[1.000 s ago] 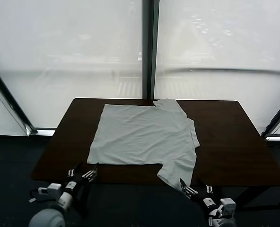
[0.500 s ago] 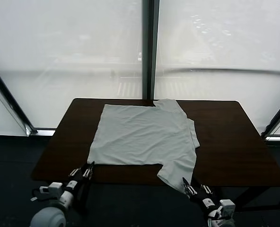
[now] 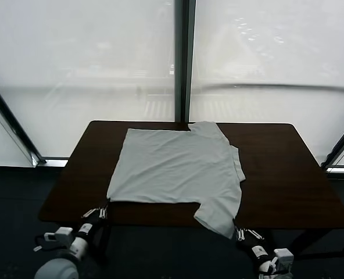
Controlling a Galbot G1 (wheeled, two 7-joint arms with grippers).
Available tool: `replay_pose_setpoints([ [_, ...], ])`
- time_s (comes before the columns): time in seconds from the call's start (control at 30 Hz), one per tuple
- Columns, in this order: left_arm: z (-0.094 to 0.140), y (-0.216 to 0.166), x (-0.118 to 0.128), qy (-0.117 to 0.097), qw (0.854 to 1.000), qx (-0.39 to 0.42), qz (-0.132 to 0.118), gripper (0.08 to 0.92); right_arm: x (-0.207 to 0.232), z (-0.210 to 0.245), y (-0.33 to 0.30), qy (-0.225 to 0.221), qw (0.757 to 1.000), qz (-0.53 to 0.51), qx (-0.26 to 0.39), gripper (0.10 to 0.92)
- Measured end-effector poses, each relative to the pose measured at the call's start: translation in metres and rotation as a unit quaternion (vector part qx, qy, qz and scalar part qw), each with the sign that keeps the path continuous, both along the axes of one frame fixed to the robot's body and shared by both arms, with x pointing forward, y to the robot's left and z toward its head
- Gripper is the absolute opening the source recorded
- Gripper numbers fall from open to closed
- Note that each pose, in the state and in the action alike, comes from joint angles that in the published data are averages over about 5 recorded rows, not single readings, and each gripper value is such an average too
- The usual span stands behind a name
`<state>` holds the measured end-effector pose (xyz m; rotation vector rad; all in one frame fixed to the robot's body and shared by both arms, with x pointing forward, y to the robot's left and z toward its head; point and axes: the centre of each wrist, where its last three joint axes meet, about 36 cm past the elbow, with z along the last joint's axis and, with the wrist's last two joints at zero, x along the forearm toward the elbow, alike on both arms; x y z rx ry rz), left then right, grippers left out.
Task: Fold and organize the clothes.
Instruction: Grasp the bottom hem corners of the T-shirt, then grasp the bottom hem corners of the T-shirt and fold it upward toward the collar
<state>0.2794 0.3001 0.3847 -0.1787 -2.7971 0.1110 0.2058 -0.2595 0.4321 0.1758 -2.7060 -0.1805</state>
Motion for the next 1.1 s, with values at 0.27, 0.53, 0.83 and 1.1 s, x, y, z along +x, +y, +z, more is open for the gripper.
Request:
replay_pose_setpoints([
  [0.27, 0.004, -0.002, -0.039, 0.013, 1.000, 0.004, -0.002, 0.149, -0.027, 0.009, 0.005, 0.021, 1.000, 0.005, -0.002, 0.139],
  [0.53, 0.011, -0.005, -0.064, 0.030, 1.000, 0.000, -0.002, 0.149, -0.027, 0.010, 0.007, 0.020, 1.000, 0.004, 0.004, 0.139],
  [0.83, 0.018, -0.009, -0.051, 0.032, 0.999, -0.025, 0.007, 0.149, 0.016, 0.012, -0.002, -0.027, 0.999, 0.006, 0.020, 0.139],
  [1.1, 0.035, -0.010, -0.002, 0.001, 0.999, -0.053, 0.015, 0.149, 0.071, 0.005, -0.016, -0.074, 0.997, 0.009, 0.018, 0.139],
])
